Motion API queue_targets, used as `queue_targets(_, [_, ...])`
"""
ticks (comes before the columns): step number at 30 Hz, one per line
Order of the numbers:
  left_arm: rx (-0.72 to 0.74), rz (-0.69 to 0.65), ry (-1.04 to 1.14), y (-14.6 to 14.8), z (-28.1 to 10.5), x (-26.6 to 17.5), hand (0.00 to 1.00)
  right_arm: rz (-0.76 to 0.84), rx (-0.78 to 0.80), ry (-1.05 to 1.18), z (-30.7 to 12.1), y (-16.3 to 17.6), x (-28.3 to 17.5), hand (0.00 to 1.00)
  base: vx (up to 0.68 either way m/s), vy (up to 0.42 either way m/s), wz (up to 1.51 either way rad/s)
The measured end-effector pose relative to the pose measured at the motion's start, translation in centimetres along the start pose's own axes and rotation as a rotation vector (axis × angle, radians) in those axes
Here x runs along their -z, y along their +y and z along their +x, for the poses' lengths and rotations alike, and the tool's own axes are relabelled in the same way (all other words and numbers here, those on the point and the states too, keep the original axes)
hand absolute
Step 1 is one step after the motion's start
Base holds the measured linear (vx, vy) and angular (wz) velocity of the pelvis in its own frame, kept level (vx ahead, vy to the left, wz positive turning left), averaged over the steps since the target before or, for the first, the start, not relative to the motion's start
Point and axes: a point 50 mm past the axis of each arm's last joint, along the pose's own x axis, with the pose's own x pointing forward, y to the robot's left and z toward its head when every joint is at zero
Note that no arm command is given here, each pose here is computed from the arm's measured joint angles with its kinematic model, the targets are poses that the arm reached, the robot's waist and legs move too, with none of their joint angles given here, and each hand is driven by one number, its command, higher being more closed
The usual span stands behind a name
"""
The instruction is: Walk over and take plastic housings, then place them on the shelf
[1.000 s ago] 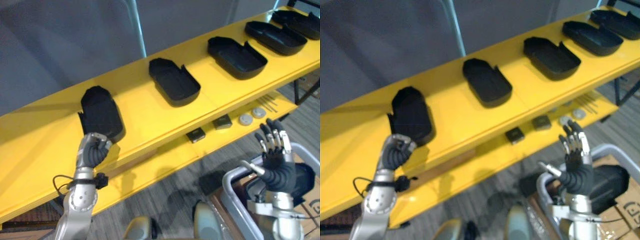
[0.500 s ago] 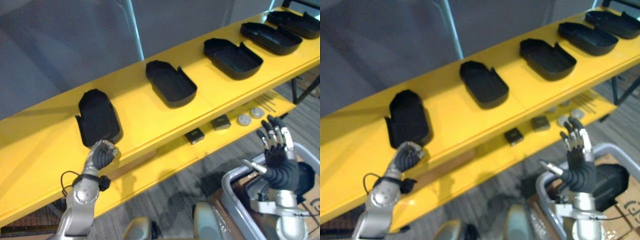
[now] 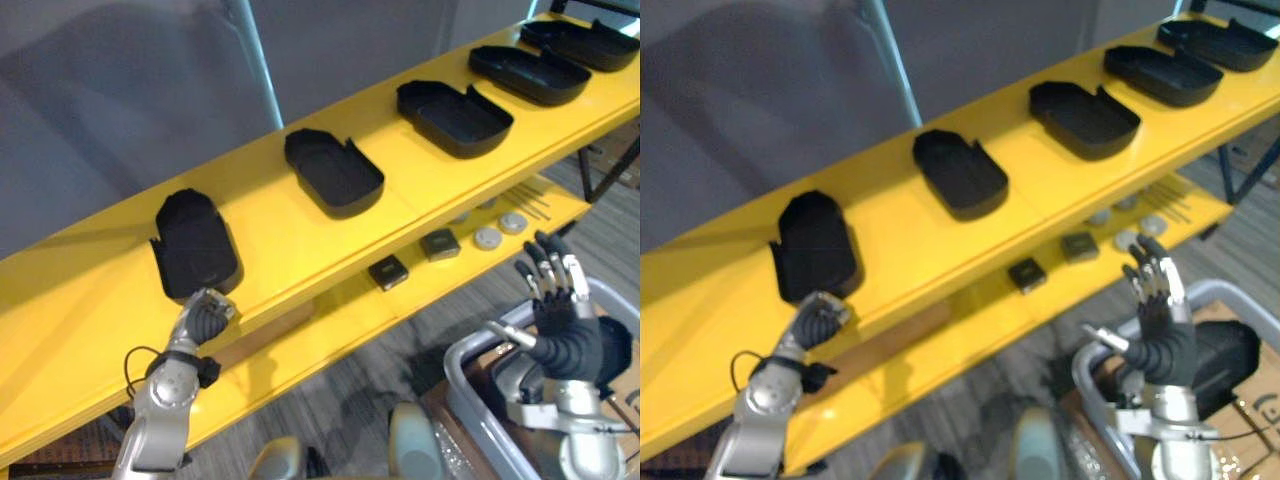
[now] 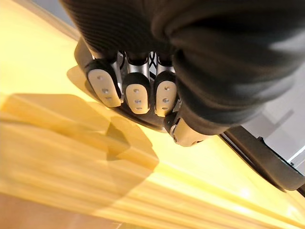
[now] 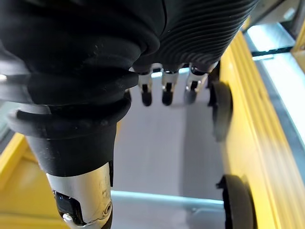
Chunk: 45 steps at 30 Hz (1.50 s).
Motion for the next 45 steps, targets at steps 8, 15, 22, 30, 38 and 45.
queue_targets(8, [0.012, -0.016, 0.113, -0.8, 0.2, 1.7, 1.00, -0.013, -0.018, 0.034, -0.3, -0.2, 0.2, 0.00, -0.05, 0.022, -0.03])
queue_targets(15, [0.004, -0.058, 0.156, -1.9, 0.4, 2.2, 1.00, -0.018, -0.041, 0.066, -0.6, -0.2, 0.5, 0.00, -0.03, 0.017, -0.05])
queue_targets(22, [-0.427, -0.419, -0.016, 0.3, -1.1, -0.5, 0.00, -0.111, -0.019, 0.015, -0.9, -0.4, -0.3, 0.00, -0.03, 0.017, 0.05])
queue_targets(30, [-0.619, -0.655, -0.332, 4.0, -6.4, -3.7, 0.00, -0.234, 0.177, -0.269, 0.6, -0.2, -3.3, 0.00, 0.02, 0.018, 0.25])
queue_targets(38, [-0.680, -0.723, -0.378, 5.8, -8.8, -2.4, 0.00, -0.212, 0.443, -0.319, 1.0, -2.3, -3.5, 0.00, 0.04, 0.024, 0.23])
queue_targets(45, [-0.805, -0.683, -0.307, 7.2, -9.1, -0.4, 0.00, -0.083, 0.329, -0.339, 4.0, -2.6, -1.8, 0.00, 0.06, 0.012, 0.24])
